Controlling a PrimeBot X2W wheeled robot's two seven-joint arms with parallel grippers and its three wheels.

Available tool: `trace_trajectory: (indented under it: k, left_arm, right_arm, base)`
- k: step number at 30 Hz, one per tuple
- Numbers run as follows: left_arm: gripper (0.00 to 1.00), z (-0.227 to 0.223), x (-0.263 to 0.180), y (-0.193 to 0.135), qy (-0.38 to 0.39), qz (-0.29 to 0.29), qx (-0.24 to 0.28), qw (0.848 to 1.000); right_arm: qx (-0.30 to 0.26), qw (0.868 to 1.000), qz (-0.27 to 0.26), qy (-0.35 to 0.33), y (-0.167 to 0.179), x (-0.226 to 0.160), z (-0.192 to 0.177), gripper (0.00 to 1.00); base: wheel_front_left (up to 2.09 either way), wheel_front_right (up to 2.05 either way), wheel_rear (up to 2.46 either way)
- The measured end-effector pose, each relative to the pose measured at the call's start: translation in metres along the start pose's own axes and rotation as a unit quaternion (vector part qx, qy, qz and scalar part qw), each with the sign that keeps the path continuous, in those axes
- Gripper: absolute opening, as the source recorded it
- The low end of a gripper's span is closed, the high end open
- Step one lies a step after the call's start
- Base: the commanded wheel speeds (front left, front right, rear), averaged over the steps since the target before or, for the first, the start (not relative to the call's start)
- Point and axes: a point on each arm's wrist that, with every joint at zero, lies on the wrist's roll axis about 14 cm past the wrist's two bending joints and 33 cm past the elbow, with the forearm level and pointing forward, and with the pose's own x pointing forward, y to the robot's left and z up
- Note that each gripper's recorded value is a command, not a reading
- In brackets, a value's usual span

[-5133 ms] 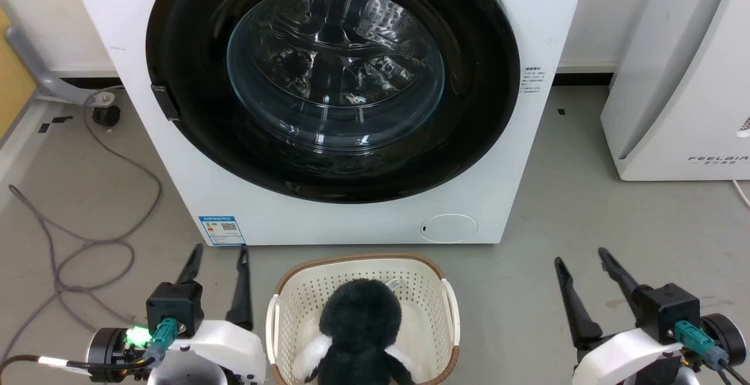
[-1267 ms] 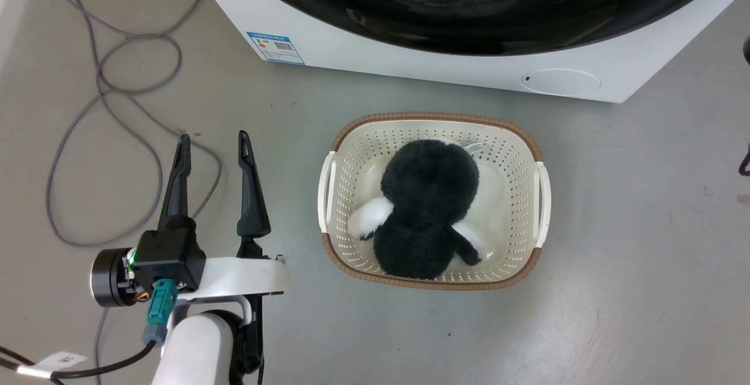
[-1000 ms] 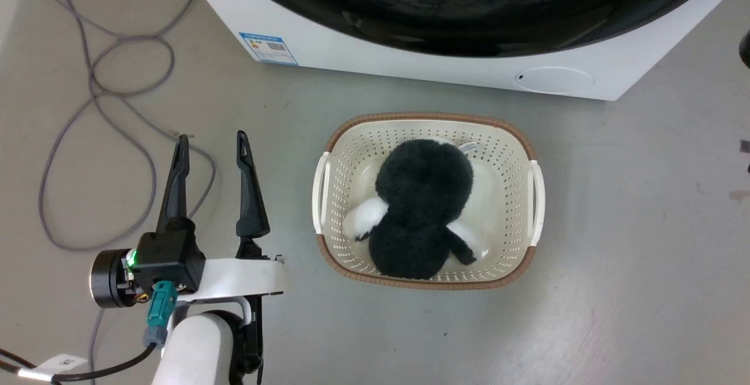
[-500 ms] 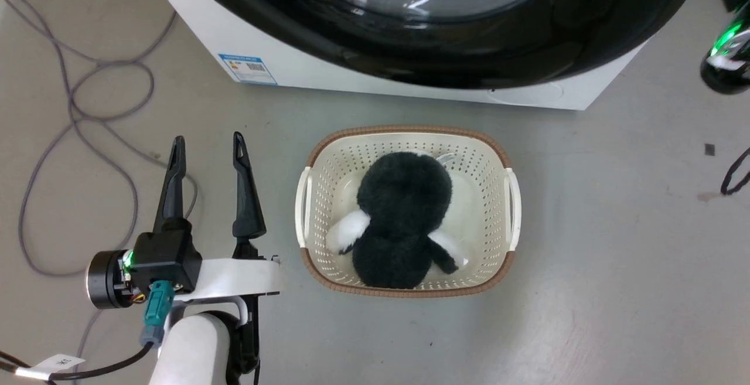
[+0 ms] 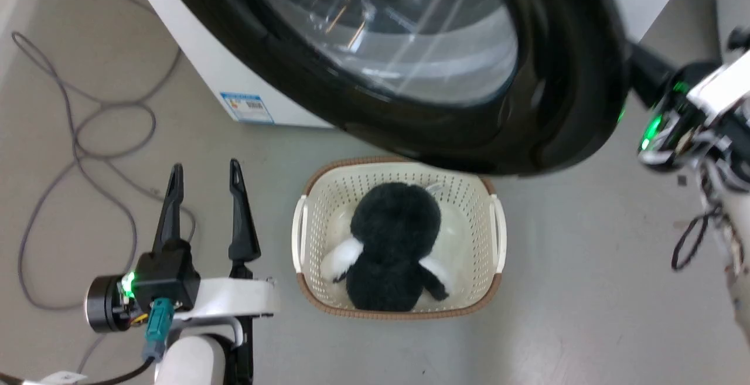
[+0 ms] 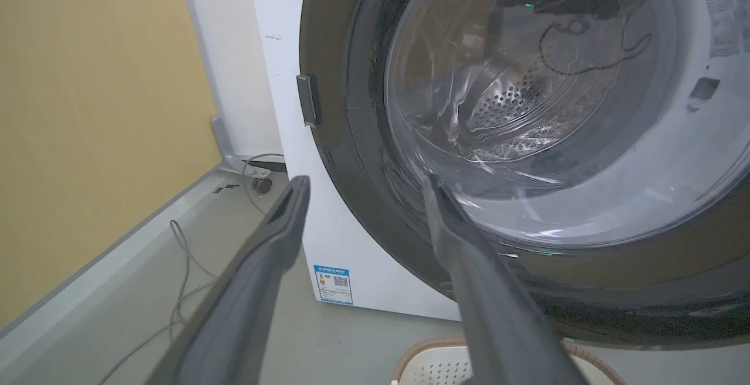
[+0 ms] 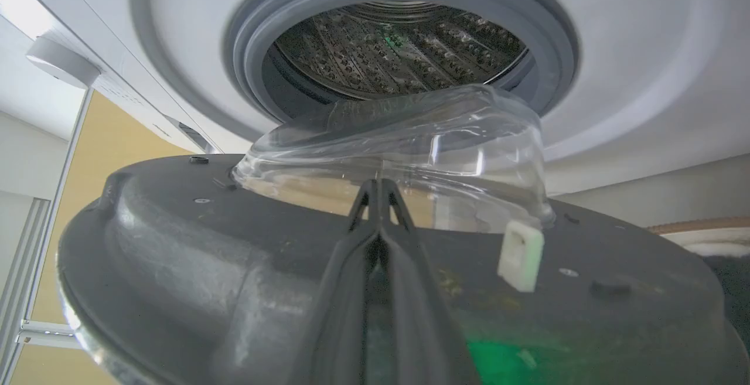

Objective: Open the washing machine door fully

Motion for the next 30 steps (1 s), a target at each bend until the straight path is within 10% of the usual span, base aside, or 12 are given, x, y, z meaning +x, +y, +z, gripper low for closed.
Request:
trace_trajectory:
  k: [30]
  left_arm:
    - [1.00,0.035,-0.048,0.016,-0.032,0.007,-0.005,0.999]
  right_arm:
    - [-0.012,0.977,0.081,0.197,0.048,-0.073,-0.206,0.00]
  base:
    - [0.00,0.00,0.00]
